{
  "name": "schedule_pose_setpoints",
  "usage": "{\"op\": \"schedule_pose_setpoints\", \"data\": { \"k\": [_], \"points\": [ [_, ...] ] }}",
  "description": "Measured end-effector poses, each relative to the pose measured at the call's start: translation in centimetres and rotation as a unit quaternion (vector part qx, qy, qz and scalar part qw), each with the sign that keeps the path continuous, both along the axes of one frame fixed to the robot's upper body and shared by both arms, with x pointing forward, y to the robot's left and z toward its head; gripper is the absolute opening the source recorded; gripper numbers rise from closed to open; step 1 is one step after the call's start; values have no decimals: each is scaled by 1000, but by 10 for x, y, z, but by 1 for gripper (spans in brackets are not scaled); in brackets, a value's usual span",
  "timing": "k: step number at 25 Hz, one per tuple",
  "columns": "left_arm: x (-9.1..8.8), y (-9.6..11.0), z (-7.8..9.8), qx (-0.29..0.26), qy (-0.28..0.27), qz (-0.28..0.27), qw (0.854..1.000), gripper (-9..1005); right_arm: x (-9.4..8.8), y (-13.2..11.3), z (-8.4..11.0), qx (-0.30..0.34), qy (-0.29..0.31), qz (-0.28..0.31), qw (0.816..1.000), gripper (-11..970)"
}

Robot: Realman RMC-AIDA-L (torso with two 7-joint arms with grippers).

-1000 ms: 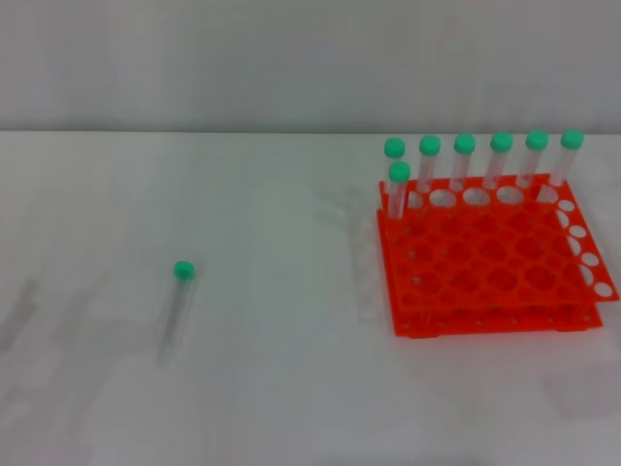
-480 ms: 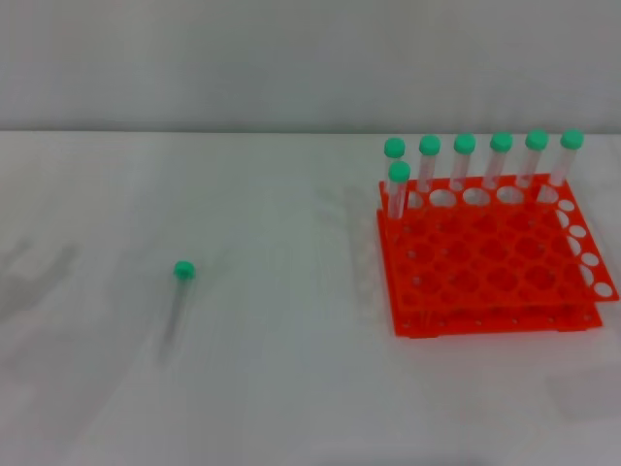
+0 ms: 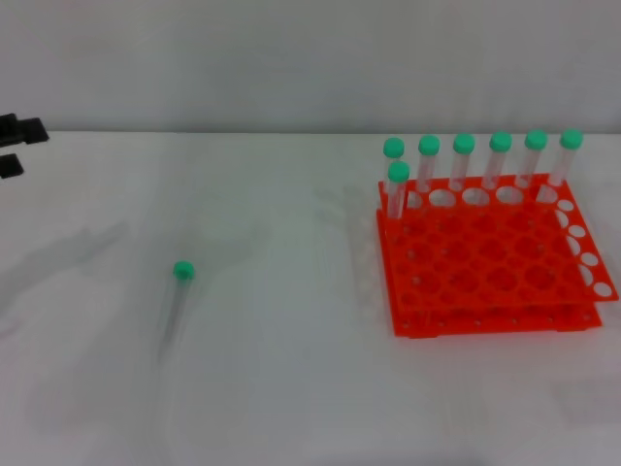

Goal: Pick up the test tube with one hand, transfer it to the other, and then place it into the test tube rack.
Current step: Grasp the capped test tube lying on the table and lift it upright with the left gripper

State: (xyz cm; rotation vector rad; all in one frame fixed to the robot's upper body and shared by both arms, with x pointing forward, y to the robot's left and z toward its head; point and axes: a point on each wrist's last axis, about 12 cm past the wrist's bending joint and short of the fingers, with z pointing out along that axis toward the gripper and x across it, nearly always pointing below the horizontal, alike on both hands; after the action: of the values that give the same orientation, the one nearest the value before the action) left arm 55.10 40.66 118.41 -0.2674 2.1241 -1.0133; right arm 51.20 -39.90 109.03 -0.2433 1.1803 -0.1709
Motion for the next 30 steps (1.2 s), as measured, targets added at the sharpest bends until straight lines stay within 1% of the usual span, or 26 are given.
{"op": "schedule_pose_setpoints", "data": {
  "k": [2,4,6,9,11,13,16,20,22,26,29,30],
  "points": [
    [10,-2,8,9,46,-9,999,872,0,0,1,-1,-3,1,1000,841],
    [18,-4,12,21,83,-16,996,725,0,0,2,-1,-6,2,1000,841],
    [27,-7,16,38,129,-25,991,725,-1,-1,3,-2,-10,1,1000,841],
    [41,-14,19,72,192,-40,978,726,-2,-3,4,-5,-16,-6,1000,841],
    [50,-20,19,102,227,-46,968,726,-1,-4,6,-11,-20,-10,1000,841],
    [57,-26,20,125,248,-52,959,727,0,-3,7,-18,-24,-11,999,842],
    [68,-42,20,149,261,-71,951,726,0,-2,8,-21,-26,-10,999,842],
    [80,-72,13,175,274,-101,940,724,0,-2,7,-21,-26,-10,999,842],
    [85,-89,9,193,283,-116,933,722,0,-2,7,-21,-26,-10,999,842],
    [87,-108,0,223,297,-128,920,719,0,-2,8,-22,-26,-8,999,842],
    [86,-119,-7,222,307,-142,915,717,1,-1,8,-22,-27,-7,999,842],
    [86,-119,-7,222,307,-142,915,717,2,-1,9,-22,-28,-7,999,842]
  ]
}}
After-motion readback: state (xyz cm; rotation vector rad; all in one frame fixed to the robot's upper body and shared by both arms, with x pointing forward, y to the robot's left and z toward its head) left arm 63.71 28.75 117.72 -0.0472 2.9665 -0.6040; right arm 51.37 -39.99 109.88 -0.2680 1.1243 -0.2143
